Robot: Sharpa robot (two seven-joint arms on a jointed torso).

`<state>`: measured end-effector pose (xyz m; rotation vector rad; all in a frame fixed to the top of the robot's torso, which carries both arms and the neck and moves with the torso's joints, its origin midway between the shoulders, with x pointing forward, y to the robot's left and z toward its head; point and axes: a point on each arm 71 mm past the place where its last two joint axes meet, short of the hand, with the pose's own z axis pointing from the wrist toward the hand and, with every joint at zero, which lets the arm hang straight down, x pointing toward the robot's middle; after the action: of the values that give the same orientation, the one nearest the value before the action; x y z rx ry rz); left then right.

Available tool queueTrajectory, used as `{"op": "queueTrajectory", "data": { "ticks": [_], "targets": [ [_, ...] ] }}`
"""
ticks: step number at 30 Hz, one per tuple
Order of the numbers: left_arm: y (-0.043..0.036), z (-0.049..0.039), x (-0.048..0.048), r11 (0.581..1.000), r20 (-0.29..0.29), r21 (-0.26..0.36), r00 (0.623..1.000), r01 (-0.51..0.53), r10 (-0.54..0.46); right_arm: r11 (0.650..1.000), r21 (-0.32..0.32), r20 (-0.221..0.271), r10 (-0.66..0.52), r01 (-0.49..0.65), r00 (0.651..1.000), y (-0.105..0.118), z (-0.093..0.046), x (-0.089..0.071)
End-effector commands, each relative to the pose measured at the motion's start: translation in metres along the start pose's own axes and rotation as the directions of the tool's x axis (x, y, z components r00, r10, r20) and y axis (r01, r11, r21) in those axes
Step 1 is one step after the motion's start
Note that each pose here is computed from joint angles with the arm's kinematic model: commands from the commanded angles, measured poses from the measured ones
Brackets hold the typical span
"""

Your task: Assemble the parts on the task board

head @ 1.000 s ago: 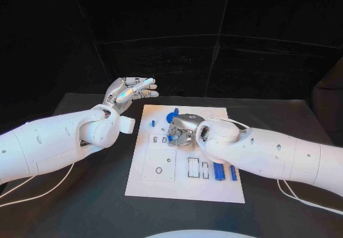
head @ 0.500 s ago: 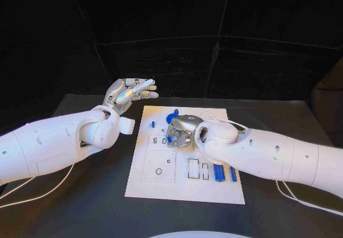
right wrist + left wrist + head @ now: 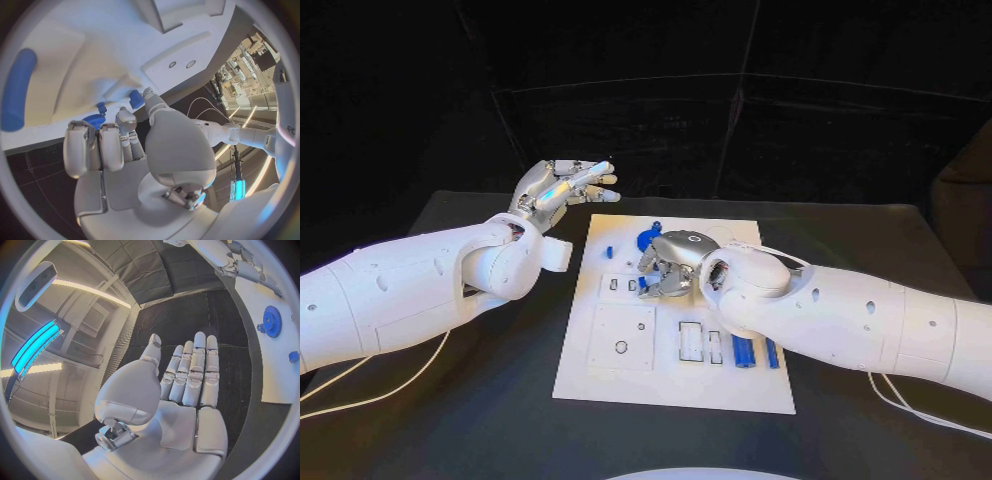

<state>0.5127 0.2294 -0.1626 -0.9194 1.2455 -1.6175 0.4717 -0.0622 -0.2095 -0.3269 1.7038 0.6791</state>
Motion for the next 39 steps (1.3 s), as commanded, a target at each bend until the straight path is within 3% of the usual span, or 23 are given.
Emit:
{"op": "queueTrajectory", "data": {
  "ticks": [1, 5, 8, 11, 12, 15, 18, 22, 27, 31, 34, 39],
  "targets": [
    [0.0, 0.0009, 0.0014, 1.0, -0.037, -0.008, 0.999, -0.02, 0.019, 0.998, -0.058, 0.129, 0.039, -0.032, 0.991, 0.003, -0.007, -0.012],
    [0.0023, 0.0008, 0.0008, 0.997, -0.076, -0.034, 0.995, -0.066, 0.063, 0.987, -0.127, 0.159, 0.123, -0.103, 0.98, -0.001, -0.019, -0.023],
    [0.005, -0.0004, 0.0007, 0.991, -0.123, -0.07, 0.987, -0.111, 0.102, 0.977, -0.122, 0.162, 0.196, -0.177, 0.967, -0.013, -0.026, -0.039],
    [0.0111, -0.0026, 0.0001, 0.97, -0.185, -0.148, 0.969, -0.191, 0.163, 0.956, -0.093, 0.149, 0.29, -0.278, 0.945, -0.035, -0.033, -0.059],
    [0.0154, -0.0045, -0.0001, 0.946, -0.228, -0.207, 0.952, -0.251, 0.202, 0.941, -0.073, 0.147, 0.339, -0.332, 0.929, -0.048, -0.037, -0.069],
    [0.022, -0.008, 0.0015, 0.884, -0.333, -0.293, 0.905, -0.365, 0.263, 0.917, -0.045, 0.161, 0.399, -0.397, 0.903, -0.07, -0.045, -0.085],
    [0.0297, -0.0128, 0.0034, 0.778, -0.45, -0.376, 0.833, -0.503, 0.321, 0.894, -0.004, 0.207, 0.439, -0.448, 0.874, -0.096, -0.055, -0.102],
    [0.0366, -0.0165, 0.0055, 0.642, -0.552, -0.441, 0.753, -0.627, 0.357, 0.88, 0.043, 0.263, 0.447, -0.473, 0.855, -0.12, -0.063, -0.114],
    [0.0387, -0.0123, 0.0128, 0.49, -0.64, -0.455, 0.656, -0.743, 0.4, 0.87, 0.08, 0.302, 0.444, -0.486, 0.844, -0.137, -0.068, -0.122],
    [0.0399, -0.005, 0.0207, 0.397, -0.687, -0.446, 0.591, -0.802, 0.423, 0.869, 0.091, 0.309, 0.439, -0.486, 0.844, -0.142, -0.068, -0.124],
    [0.0415, 0.003, 0.0284, 0.344, -0.711, -0.44, 0.556, -0.829, 0.43, 0.871, 0.097, 0.308, 0.433, -0.481, 0.847, -0.142, -0.067, -0.124],
    [0.0443, 0.0117, 0.0386, 0.308, -0.732, -0.432, 0.529, -0.847, 0.43, 0.872, 0.109, 0.31, 0.426, -0.477, 0.85, -0.144, -0.066, -0.124]
  ]
}}
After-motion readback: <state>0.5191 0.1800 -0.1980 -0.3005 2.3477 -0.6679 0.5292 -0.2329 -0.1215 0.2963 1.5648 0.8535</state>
